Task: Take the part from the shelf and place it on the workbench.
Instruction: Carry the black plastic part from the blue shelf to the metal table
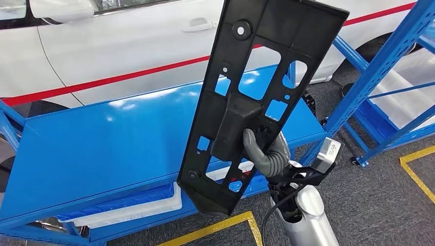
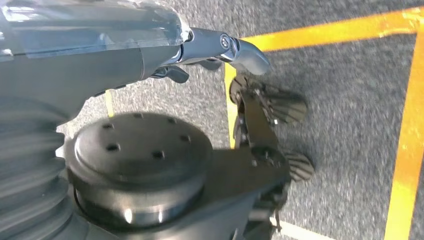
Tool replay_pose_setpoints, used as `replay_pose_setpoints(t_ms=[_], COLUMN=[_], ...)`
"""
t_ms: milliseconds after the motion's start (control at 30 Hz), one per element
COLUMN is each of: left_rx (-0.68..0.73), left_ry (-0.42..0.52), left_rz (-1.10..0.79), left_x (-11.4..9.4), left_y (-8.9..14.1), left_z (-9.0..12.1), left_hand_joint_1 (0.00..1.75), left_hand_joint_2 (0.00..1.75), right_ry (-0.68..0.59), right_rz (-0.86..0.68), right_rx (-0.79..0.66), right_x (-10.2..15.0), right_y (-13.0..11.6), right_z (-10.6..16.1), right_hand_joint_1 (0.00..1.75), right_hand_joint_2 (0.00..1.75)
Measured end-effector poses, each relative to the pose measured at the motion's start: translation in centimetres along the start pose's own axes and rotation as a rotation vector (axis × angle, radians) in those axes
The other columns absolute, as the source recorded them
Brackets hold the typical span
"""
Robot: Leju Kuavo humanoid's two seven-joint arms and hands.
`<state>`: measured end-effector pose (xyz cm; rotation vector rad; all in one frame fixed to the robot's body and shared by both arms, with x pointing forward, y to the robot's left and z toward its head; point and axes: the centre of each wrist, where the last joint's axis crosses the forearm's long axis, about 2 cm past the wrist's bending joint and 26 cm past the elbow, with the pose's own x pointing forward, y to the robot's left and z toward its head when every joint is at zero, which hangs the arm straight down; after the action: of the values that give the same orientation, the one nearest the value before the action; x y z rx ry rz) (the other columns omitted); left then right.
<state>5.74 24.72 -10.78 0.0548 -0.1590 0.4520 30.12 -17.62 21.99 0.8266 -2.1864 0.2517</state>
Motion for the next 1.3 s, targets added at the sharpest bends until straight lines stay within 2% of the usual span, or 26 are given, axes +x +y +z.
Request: replay_pose_setpoints(t_ms=[433, 767, 1300], left_rx=[0.003, 0.023, 0.053], left_ry=[0.001, -0.01, -0.032], left_rz=[-0.002, -0.016, -0.018], left_x=[0.0, 0.1, 0.6], left_y=[0.0, 0.9, 1.7], left_z=[0.0, -0.1, -0.3], left_hand_joint_1=[0.0, 0.0, 0.0], left_hand_joint_2=[1.75, 1.75, 1.75], right_ry=[0.006, 0.015, 0.006], right_rz=[0.009, 0.004, 0.013], right_rx=[-0.029, -0.086, -0.135], right_x=[0.3, 0.3, 0.3], right_y=[-0.2, -0.2, -1.0], right_z=[1.0, 2.8, 3.7], right_hand_joint_1=[1.75, 1.75, 1.75], right_hand_joint_2=[1.75, 1.75, 1.75])
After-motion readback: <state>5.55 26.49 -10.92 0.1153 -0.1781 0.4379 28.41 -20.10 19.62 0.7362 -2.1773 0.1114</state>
